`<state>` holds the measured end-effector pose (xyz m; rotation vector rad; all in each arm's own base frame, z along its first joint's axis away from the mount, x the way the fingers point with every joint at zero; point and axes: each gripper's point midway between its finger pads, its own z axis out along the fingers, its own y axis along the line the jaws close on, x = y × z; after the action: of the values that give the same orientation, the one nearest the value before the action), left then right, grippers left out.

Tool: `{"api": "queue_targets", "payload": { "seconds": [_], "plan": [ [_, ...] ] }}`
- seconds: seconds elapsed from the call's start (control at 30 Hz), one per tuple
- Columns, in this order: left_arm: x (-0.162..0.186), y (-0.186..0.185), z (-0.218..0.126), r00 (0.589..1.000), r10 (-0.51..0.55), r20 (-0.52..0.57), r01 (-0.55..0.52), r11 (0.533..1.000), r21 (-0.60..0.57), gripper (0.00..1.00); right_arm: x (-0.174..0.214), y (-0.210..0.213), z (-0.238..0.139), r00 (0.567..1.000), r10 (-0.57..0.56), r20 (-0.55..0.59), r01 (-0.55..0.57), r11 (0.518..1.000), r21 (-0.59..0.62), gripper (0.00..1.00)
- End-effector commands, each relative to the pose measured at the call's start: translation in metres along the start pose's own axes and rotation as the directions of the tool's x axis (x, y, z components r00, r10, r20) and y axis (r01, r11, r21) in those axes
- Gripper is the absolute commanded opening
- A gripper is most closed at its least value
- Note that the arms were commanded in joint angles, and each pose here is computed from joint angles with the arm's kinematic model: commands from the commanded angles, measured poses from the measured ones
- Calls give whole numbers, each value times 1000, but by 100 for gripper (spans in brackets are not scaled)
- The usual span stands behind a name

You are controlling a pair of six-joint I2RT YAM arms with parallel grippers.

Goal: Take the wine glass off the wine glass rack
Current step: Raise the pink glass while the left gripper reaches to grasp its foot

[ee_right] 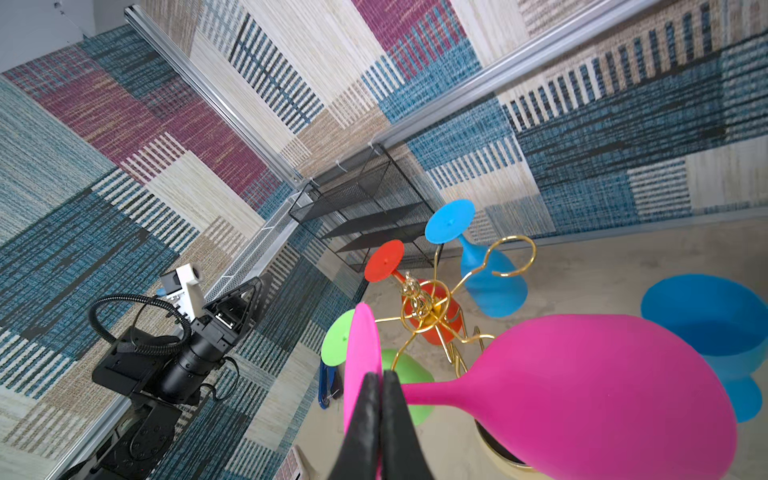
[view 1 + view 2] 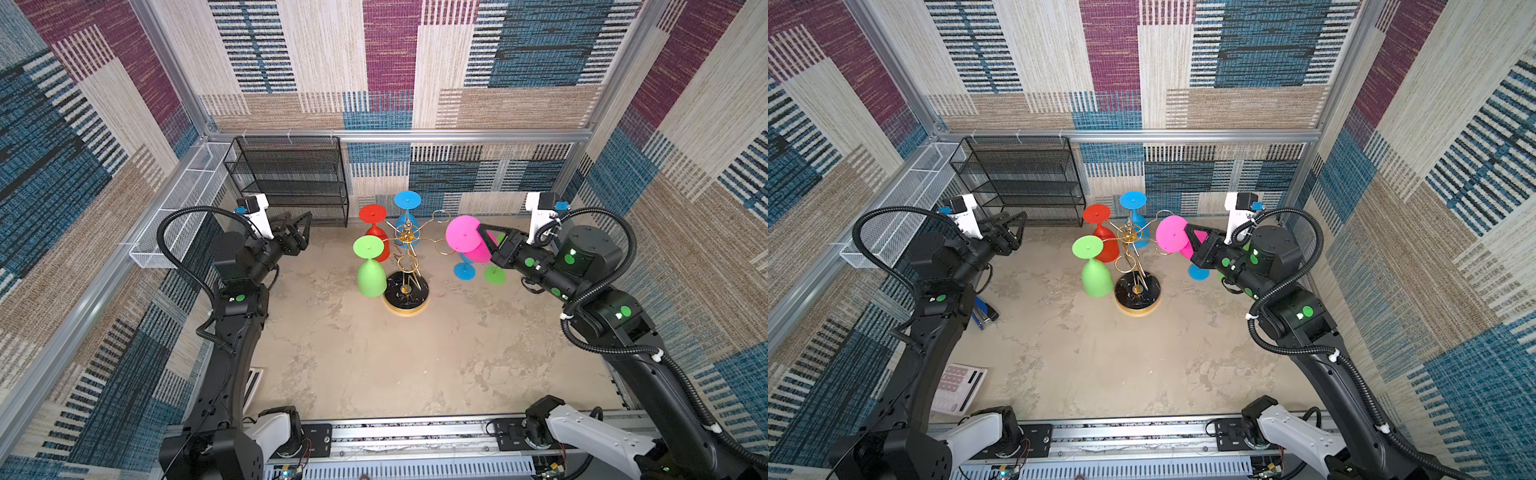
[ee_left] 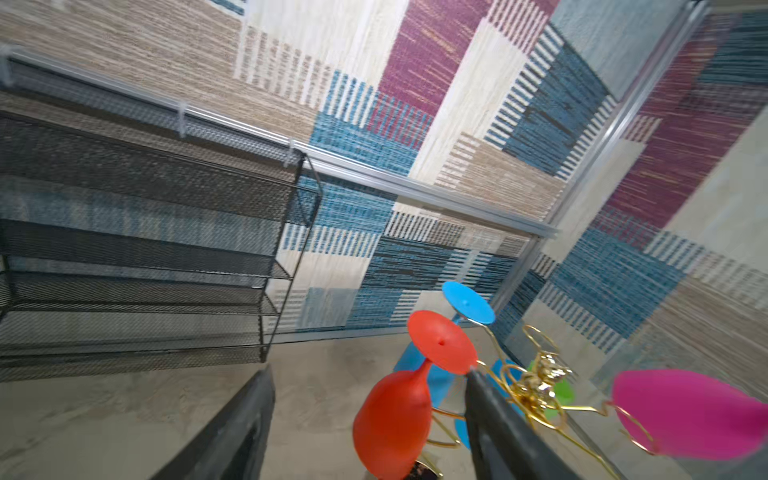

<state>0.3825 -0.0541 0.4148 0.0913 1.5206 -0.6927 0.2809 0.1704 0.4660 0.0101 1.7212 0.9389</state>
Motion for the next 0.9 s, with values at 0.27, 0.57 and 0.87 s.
{"api": "queue_targets", "payload": {
  "seconds": [0.27,0.57,0.87],
  "plan": [
    [-34,-118,2,988,-96,-121,145,849,509,69,-41,30,18,975,-206,88,212,975,-62,0],
    [-25,-179,21,972,-97,-215,224,668,710,65,-29,68,51,961,-274,49,275,910,-309,0],
    [-8,-208,36,959,-91,-269,268,600,753,63,-25,92,60,956,-287,54,281,855,-437,0]
  ]
}}
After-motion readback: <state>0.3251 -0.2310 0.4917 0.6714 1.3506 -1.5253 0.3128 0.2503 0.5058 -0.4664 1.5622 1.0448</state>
